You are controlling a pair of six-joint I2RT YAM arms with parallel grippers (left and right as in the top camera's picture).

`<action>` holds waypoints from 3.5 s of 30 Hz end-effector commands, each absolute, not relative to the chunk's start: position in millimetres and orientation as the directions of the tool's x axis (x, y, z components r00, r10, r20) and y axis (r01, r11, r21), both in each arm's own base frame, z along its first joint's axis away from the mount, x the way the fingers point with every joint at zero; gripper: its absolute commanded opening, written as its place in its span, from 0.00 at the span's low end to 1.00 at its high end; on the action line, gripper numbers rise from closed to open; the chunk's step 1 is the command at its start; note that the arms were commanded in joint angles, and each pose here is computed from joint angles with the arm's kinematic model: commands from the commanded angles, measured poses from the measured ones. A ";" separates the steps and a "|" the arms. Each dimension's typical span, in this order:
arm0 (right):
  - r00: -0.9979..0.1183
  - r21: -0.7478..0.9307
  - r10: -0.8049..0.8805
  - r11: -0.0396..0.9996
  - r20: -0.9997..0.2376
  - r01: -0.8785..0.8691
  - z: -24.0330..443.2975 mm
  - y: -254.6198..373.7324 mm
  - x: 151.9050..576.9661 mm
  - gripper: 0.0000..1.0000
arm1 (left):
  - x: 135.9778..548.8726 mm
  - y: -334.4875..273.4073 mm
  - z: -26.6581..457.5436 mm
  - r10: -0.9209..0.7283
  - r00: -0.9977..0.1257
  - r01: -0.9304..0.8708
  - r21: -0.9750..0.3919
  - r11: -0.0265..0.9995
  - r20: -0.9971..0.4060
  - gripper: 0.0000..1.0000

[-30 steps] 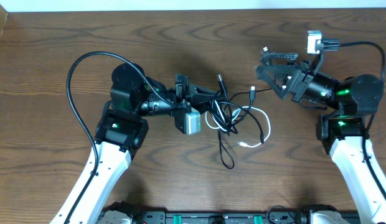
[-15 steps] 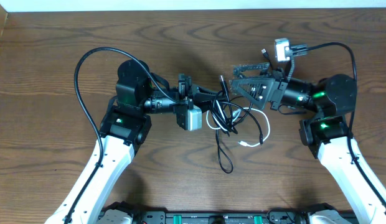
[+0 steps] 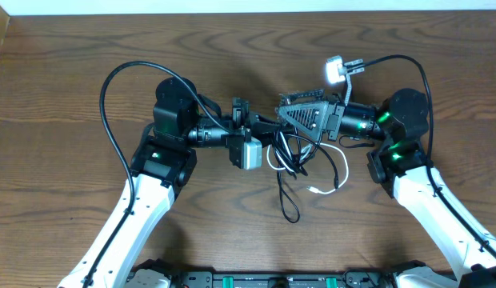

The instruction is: Untangle cables

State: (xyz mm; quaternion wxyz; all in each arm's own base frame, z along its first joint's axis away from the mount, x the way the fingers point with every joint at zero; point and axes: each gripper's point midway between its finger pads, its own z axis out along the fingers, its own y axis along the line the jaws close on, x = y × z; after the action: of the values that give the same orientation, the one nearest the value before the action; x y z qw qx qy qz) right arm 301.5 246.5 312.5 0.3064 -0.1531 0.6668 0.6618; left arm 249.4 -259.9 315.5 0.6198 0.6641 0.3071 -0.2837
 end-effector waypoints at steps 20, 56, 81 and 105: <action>-0.731 0.777 0.265 0.181 -0.629 -0.603 301.8 211.8 328.9 0.01 | 306.6 -249.5 306.9 0.321 0.596 0.731 0.663 0.162 -0.736 0.08; -0.604 0.707 0.375 0.272 -0.703 -0.653 318.8 162.0 355.7 0.97 | 246.1 -258.0 316.1 0.085 0.614 0.789 0.613 -0.043 -0.784 0.08; -0.653 0.664 0.152 0.039 -0.742 -0.746 325.5 235.9 290.7 0.96 | 233.4 -258.7 330.7 -0.009 0.681 0.730 0.679 -0.078 -0.733 0.07; -0.633 0.634 0.106 -0.037 -0.767 -0.773 333.3 252.6 269.2 0.12 | 246.9 -259.0 325.8 0.058 0.669 0.743 0.669 -0.033 -0.741 0.07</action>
State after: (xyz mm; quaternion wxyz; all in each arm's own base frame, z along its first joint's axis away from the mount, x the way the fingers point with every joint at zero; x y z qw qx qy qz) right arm 272.4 249.8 333.2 0.3318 -0.2646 0.6134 0.6661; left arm 251.3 -259.4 312.7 0.6163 0.6625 0.3196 -0.2813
